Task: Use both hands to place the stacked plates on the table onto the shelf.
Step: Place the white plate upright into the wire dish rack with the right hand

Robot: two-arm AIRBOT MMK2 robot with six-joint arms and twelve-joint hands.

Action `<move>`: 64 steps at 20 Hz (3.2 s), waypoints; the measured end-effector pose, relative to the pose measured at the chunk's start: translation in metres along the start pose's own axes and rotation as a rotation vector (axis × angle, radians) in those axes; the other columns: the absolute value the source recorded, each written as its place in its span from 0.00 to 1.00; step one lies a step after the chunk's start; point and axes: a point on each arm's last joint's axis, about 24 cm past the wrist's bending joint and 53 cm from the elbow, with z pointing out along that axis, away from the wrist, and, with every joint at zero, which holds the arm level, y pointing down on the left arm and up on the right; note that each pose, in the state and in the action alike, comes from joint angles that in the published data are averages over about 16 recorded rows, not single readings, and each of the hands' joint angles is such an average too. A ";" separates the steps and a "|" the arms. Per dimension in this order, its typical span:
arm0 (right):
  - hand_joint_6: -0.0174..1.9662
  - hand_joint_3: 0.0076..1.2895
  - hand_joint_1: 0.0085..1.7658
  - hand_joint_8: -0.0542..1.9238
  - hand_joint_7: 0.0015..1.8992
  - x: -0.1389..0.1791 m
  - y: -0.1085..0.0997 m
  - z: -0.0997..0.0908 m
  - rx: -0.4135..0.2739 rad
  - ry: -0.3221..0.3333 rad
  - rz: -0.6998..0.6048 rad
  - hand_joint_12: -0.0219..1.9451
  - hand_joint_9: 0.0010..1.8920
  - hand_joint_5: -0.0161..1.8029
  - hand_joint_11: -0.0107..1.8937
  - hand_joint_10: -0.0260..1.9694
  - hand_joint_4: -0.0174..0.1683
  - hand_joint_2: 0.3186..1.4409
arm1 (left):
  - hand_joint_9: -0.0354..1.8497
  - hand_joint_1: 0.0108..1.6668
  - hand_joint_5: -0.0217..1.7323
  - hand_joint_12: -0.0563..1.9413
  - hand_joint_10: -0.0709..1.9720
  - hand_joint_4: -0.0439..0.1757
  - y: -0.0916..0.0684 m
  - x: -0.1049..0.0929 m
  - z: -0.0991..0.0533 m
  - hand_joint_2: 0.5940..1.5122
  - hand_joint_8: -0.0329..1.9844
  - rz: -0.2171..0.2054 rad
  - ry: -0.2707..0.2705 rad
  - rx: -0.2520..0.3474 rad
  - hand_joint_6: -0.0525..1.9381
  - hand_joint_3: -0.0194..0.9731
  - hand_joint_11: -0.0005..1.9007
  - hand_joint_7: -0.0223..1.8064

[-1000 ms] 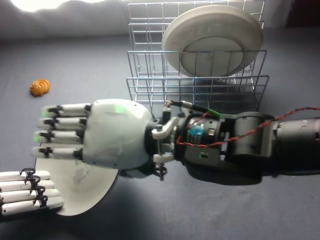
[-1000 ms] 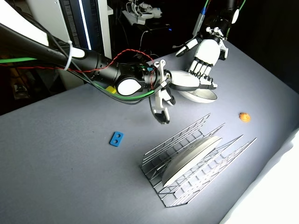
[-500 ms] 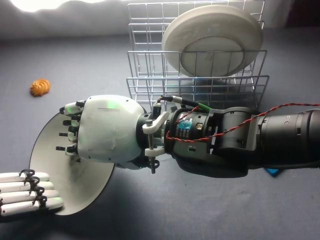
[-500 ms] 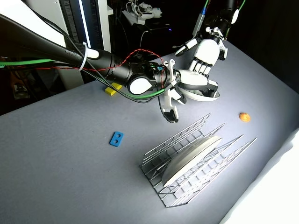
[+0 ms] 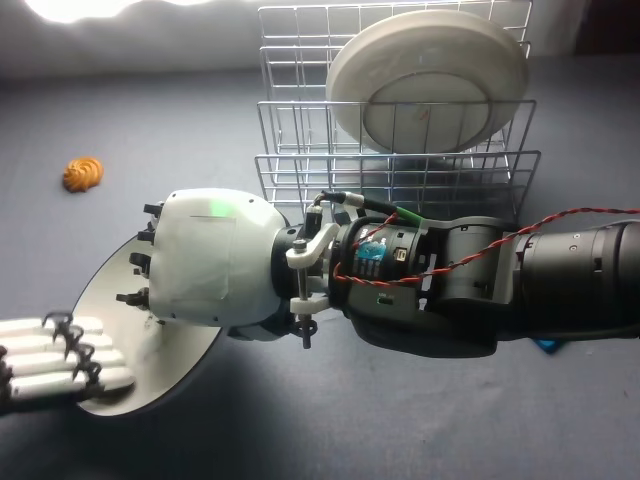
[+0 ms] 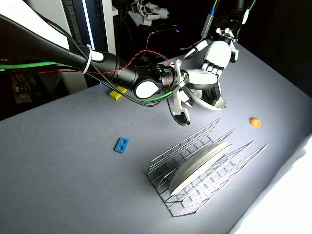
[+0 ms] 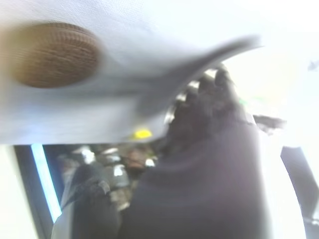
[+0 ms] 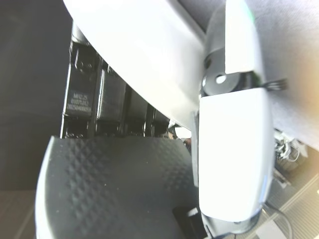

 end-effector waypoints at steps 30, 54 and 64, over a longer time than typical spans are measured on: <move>0.36 0.00 0.67 0.37 0.65 -0.051 0.029 -0.094 -0.007 -0.010 0.112 0.56 0.75 0.57 0.53 0.05 0.07 0.53 | 0.03 0.00 0.03 0.03 0.04 0.22 0.013 -0.183 -0.033 0.55 0.02 0.073 -0.383 -0.210 0.03 0.03 0.01 0.02; 0.40 0.00 0.70 0.39 0.64 -0.137 -0.022 -0.154 0.204 0.006 0.621 0.57 0.75 0.57 0.51 0.03 0.05 0.56 | 0.03 0.00 0.04 0.03 0.04 0.23 -0.007 -0.189 -0.037 0.55 0.02 0.191 -0.340 -0.154 0.03 0.03 0.01 0.03; 0.38 0.00 0.70 0.39 0.64 -0.173 -0.064 -0.165 0.281 -0.083 0.744 0.56 0.75 0.57 0.51 0.03 0.05 0.57 | 0.03 0.00 0.03 0.03 0.04 0.23 -0.034 -0.184 -0.039 0.55 0.02 0.270 -0.298 -0.032 0.03 0.03 0.01 0.02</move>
